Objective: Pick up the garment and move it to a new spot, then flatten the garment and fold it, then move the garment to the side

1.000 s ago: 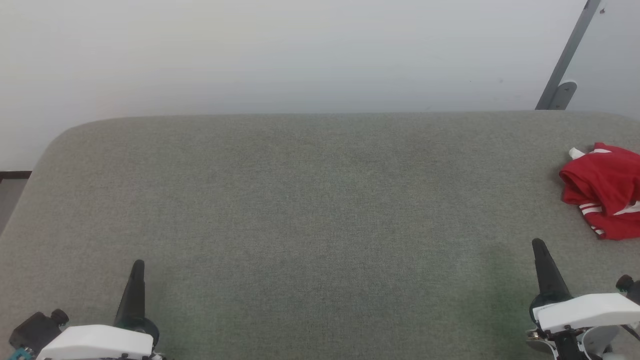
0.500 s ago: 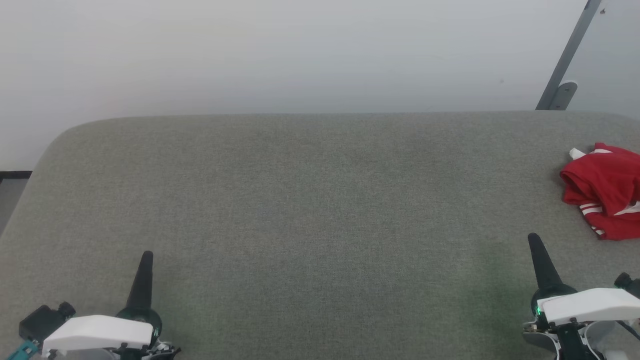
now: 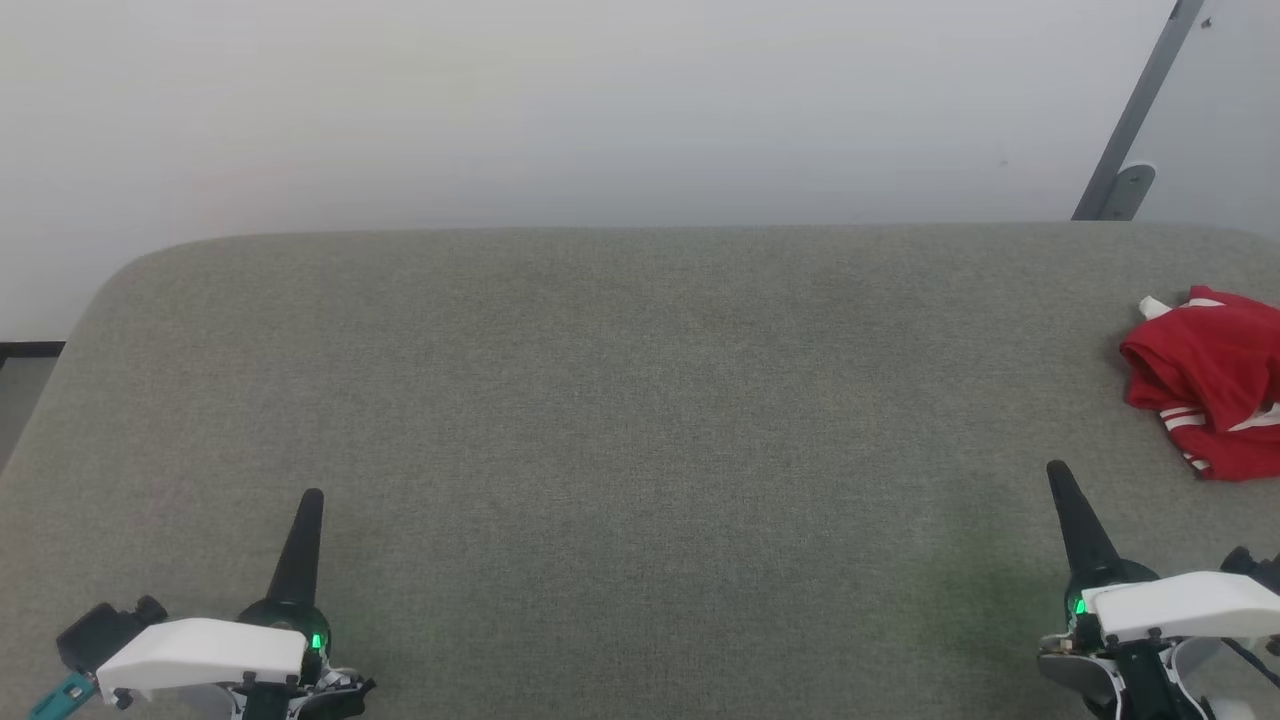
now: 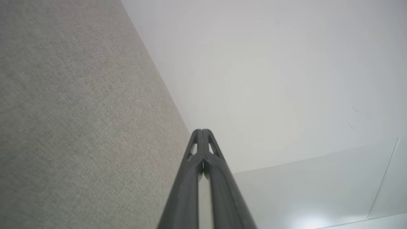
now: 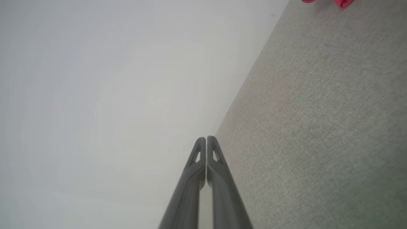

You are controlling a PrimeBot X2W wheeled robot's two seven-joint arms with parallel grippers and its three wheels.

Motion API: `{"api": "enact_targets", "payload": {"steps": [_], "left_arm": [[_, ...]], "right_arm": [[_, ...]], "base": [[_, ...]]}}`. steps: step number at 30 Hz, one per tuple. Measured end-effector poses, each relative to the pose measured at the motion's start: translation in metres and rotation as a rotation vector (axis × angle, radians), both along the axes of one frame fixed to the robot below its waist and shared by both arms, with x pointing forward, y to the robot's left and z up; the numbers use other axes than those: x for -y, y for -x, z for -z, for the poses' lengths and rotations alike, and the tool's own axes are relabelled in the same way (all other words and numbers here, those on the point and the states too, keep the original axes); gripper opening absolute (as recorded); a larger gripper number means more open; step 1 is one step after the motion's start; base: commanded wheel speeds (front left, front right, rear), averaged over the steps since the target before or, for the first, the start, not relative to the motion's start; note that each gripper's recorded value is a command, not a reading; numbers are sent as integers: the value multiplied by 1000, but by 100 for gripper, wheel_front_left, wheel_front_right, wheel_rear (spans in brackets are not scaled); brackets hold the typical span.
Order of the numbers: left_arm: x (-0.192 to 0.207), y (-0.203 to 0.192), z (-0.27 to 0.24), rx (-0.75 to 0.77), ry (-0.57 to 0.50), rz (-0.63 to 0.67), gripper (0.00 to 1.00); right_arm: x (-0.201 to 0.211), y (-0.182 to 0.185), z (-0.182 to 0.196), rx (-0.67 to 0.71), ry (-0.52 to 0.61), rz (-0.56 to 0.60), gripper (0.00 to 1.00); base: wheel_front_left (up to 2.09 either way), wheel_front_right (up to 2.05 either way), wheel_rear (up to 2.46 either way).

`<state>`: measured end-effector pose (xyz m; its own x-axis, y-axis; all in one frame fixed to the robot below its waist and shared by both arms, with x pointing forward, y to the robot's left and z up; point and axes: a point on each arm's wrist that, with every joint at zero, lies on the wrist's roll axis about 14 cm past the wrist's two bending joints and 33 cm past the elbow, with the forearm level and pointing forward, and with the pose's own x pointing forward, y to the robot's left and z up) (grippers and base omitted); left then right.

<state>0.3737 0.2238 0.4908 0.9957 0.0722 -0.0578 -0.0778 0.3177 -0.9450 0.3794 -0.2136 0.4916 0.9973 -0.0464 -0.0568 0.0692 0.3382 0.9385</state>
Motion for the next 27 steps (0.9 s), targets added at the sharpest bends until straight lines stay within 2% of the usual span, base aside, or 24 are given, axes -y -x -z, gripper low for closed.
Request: {"api": "enact_targets", "payload": {"steps": [27], "left_arm": [[15, -9, -8, 35, 211, 37, 0]], "right_arm": [[-9, -5, -7, 31, -222, -20, 0]], "base": [[0, 0, 0]]}}
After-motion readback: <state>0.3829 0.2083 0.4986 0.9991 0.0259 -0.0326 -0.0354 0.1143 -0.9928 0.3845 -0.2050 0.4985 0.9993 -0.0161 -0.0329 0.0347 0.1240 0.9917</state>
